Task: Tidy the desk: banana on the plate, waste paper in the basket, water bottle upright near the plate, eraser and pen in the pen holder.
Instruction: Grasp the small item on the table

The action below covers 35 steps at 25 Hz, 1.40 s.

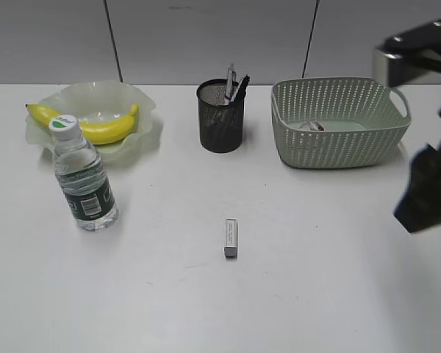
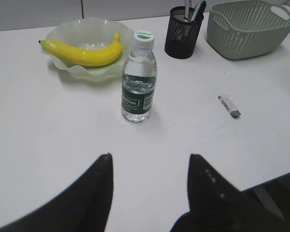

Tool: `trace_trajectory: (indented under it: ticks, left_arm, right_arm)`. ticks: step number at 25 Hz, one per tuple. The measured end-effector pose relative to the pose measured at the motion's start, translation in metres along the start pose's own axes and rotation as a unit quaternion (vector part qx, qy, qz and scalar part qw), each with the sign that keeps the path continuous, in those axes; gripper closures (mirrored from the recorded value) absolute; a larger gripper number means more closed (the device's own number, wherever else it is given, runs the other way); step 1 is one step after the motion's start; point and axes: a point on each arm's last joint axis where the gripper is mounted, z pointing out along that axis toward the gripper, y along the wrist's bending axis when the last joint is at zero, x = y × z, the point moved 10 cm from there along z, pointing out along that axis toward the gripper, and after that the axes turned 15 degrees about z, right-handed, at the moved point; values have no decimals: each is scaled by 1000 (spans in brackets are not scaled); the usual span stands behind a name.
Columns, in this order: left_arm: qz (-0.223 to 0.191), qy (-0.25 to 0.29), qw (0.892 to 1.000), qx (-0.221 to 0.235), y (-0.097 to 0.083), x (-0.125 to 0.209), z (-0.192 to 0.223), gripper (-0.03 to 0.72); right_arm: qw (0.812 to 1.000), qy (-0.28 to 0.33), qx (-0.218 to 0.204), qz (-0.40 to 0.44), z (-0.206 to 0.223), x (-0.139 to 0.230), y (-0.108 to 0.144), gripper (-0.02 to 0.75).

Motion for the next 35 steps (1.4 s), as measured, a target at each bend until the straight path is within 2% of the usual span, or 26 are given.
trace_trajectory:
  ticks: [5,11,14,19,21,24,28,31,35]
  left_arm:
    - [0,0,1000,0,0,0,0,314]
    - [0,0,1000,0,0,0,0,321]
    - [0,0,1000,0,0,0,0,335]
    - [0,0,1000,1,0,0,0,383]
    - [-1,7,1000,5,-2,0,3,393]
    - [-9,27,999,23,-8,-5,11,398]
    - [-37,13,997,60,-22,-37,33,399]
    - [-71,14,993,90,-35,-60,65,399]
    - [-106,45,985,128,-53,-70,115,399]
  right_arm:
    - [999,-32,-6,9,-14,68,-12,339]
    - [990,-139,-29,5,-31,128,-22,338]
    - [971,-233,-47,0,-53,142,-24,338]
    - [924,-378,-60,-10,-88,163,-31,338]
    - [918,-392,-58,-3,-91,166,-34,338]
    - [920,-389,-54,8,-90,166,-37,338]
    - [919,-391,-52,11,-90,166,-38,338]
    - [918,-393,-53,12,-91,165,-38,338]
    - [913,-404,-55,12,-88,159,-38,338]
